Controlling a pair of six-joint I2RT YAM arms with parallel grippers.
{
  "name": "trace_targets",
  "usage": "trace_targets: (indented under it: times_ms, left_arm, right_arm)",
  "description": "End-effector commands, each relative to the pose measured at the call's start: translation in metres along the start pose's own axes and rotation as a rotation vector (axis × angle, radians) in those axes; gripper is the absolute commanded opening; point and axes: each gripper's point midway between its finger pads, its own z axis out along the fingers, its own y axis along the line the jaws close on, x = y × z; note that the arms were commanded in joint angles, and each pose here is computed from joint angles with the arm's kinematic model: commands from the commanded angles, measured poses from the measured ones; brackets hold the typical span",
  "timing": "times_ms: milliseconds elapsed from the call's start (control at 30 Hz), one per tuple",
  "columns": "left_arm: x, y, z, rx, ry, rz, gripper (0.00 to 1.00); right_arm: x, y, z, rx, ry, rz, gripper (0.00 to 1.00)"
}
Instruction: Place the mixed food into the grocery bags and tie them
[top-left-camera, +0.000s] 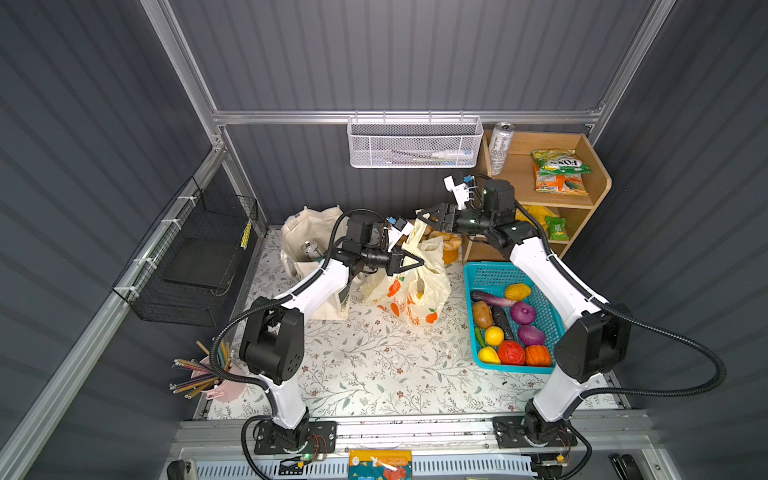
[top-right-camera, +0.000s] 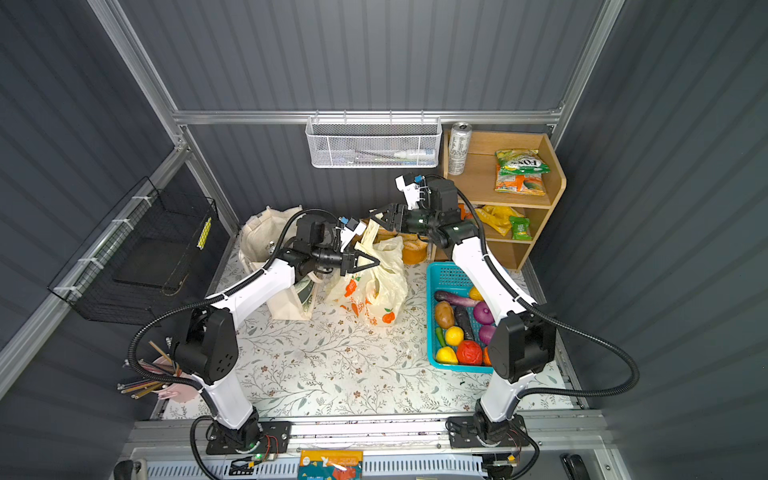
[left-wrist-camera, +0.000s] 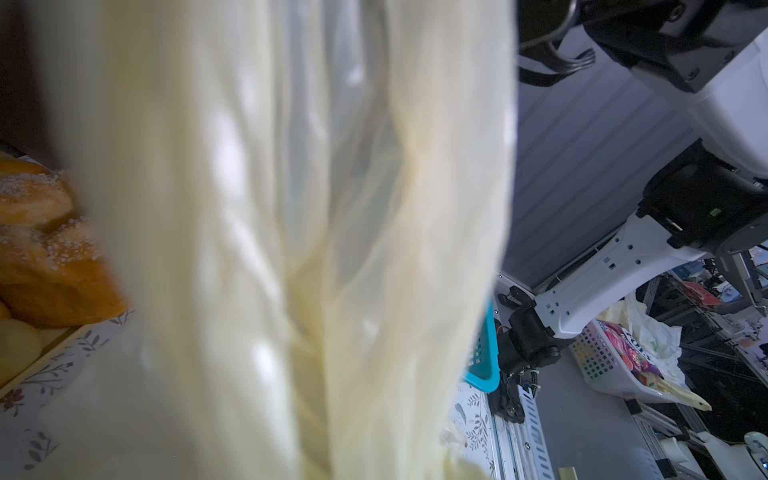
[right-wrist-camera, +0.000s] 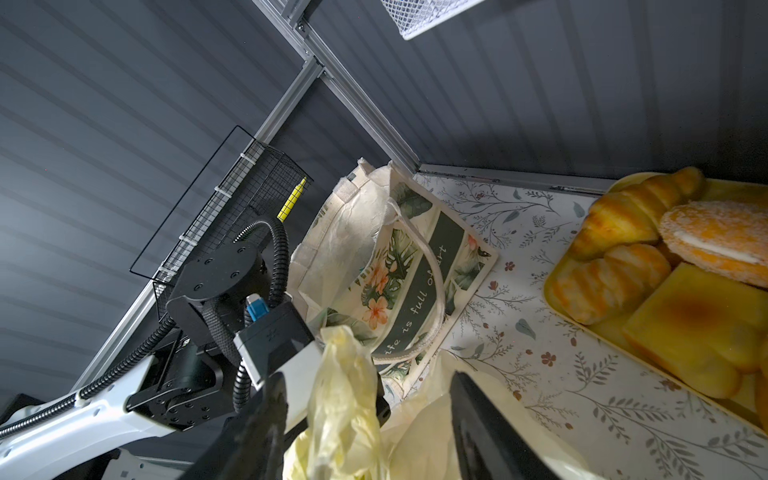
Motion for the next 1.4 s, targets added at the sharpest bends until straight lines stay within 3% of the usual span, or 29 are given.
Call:
trace_targets:
  times_ms: [0,33,167,400,600,767,967,1100,1300,1367]
  left_arm:
    - [0.0,-0.004,-0.002,0.019,-0.006,-0.01,0.0]
    - [0.0,-0.003,-0.001,0.02,-0.005,-0.012,0.0]
    - [0.005,0.001,0.001,0.024,0.002,-0.043,0.0]
    - [0.004,0.026,-0.007,-0.082,-0.069,-0.105,0.0]
    - [-0.003,0.028,-0.013,-0.059,-0.141,-0.128,0.0]
    - [-0.01,0.032,-0.016,-0.065,-0.196,-0.148,0.0]
    - [-0.016,0.035,-0.015,-0.071,-0.216,-0.163,0.0]
    - [-0.019,0.034,-0.015,-0.061,-0.223,-0.161,0.0]
    - [-0.014,0.03,-0.014,-0.017,-0.192,-0.164,0.0]
    - [-0.011,0.029,-0.014,0.005,-0.178,-0.169,0.06]
  right_arm:
    - [-0.008,0.011,0.006,-0.053,-0.003,-0.006,0.53]
    - [-0.009,0.013,0.007,-0.064,-0.003,-0.004,0.47]
    - [-0.017,0.019,0.007,-0.087,-0.021,-0.005,0.0]
    - [-0.005,0.025,-0.026,-0.001,-0.104,-0.017,0.0]
    - [0.035,-0.007,-0.053,0.178,-0.187,0.037,0.0]
    - [0.083,-0.028,-0.044,0.255,-0.13,0.097,0.0]
    - [0.126,-0.009,-0.034,0.328,-0.067,0.068,0.0]
    - [0.156,-0.029,-0.018,0.371,-0.038,0.152,0.0]
    - [0.166,-0.063,0.001,0.411,-0.034,0.204,0.0]
    - [0.164,-0.065,0.002,0.398,-0.04,0.216,0.0]
